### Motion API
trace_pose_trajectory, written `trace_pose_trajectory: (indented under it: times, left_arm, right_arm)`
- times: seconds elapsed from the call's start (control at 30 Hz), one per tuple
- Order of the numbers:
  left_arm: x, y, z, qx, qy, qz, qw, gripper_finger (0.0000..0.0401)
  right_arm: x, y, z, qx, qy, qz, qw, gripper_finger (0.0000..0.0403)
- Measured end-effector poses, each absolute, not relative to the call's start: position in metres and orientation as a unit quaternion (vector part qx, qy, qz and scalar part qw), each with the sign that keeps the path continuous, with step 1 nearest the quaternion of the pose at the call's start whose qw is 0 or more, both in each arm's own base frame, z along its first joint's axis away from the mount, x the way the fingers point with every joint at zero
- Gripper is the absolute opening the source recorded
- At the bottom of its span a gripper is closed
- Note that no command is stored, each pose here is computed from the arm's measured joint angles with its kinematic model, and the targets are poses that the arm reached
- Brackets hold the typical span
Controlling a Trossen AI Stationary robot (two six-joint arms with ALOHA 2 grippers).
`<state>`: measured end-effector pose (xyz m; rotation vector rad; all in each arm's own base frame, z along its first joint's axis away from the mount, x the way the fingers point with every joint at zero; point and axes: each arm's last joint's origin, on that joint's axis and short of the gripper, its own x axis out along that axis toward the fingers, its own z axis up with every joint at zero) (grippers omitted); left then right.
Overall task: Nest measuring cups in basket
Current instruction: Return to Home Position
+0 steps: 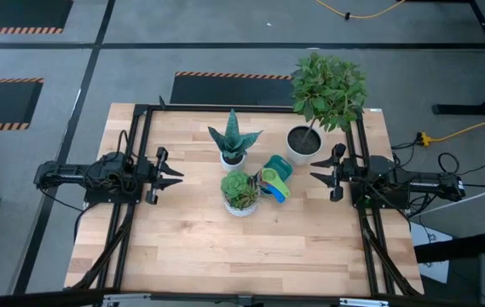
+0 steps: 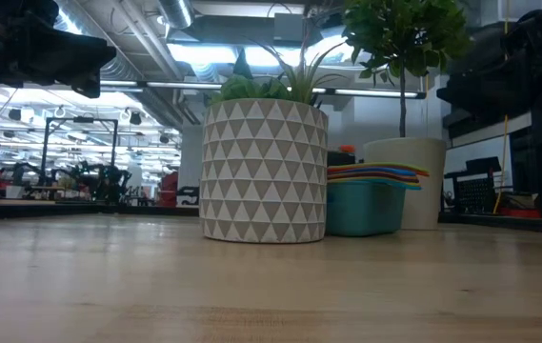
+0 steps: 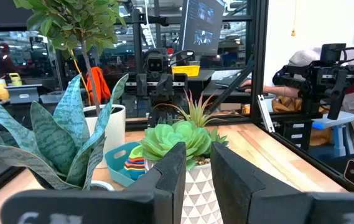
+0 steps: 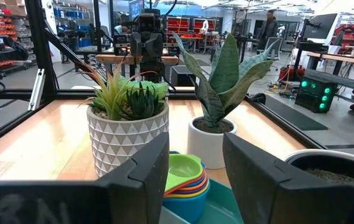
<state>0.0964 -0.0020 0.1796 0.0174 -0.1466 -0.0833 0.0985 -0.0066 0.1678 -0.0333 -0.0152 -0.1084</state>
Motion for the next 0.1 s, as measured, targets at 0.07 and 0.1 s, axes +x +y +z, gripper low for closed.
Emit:
trace_pose_trajectory:
  times: [0.07, 0.1]
  left_arm:
    - [0.0964, -0.002, 0.1795, 0.009, -0.073, -0.041, 0.996, 0.0069]
    - [0.0963, -0.002, 0.1796, 0.009, -0.073, -0.042, 0.996, 0.0069]
  right_arm:
    - [0.0985, -0.0066, 0.1678, -0.015, -0.008, -0.054, 0.998, 0.0156]
    - [0.0985, -0.0066, 0.1678, -0.016, -0.008, -0.054, 0.998, 0.0156]
